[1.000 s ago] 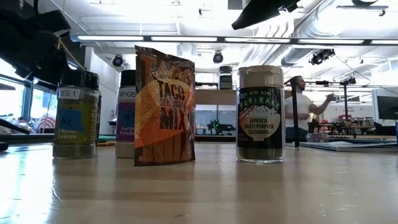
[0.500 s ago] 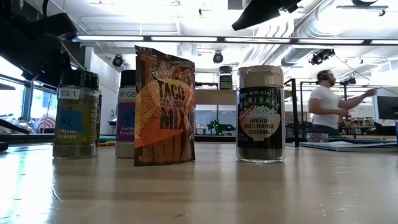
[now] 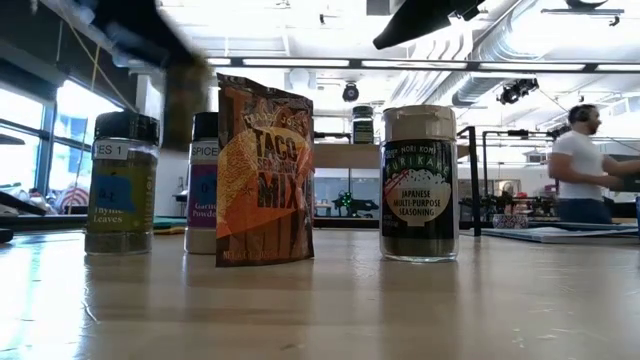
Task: Shelf spices
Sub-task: Put the yellow spice bottle on the shelf
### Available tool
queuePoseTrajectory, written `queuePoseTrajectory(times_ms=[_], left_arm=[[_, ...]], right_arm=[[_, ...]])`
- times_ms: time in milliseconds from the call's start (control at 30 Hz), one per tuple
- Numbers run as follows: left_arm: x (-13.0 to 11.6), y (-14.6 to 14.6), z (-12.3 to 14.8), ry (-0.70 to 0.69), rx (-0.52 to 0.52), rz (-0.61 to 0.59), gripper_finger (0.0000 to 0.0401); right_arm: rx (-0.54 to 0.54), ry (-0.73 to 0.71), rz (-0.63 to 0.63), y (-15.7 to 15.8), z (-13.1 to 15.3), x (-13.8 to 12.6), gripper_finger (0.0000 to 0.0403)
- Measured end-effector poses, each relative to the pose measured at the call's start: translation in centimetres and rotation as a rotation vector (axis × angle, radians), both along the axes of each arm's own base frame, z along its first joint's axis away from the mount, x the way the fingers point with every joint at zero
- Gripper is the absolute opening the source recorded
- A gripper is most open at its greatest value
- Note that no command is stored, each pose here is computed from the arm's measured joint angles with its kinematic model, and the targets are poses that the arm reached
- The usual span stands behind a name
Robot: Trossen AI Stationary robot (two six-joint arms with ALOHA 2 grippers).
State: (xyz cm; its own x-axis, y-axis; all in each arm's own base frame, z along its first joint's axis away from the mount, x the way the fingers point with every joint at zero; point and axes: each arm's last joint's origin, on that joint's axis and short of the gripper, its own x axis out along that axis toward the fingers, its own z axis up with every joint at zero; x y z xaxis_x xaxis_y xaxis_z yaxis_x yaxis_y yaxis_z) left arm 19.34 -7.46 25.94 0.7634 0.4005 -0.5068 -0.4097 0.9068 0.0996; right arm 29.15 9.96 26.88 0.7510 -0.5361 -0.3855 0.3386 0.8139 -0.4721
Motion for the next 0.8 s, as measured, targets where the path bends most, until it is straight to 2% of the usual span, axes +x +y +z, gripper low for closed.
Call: queuePoseTrajectory(times_ms=[200,367,600,800], left_arm=[[2.2,3.5,6.0,-0.035,0.057,-0.076,0.0220],[3.7,8.1,8.9,-0.077,0.069,-0.144,0.0220],[5.8,15.3,9.9,-0.053,0.109,-0.158,0.0220],[6.1,22.2,8.9,0.001,0.094,-0.115,0.0220]], right_arm=[[-0.002,0.002,-0.001,0.0,0.0,0.0,0.0279],[-0.002,0.002,-0.001,0.0,0.0,0.0,0.0279],[-0.003,0.003,-0.001,0.0,0.0,0.0,0.0279],[-0.001,0.001,-0.002,0.0,0.0,0.0,0.0279]])
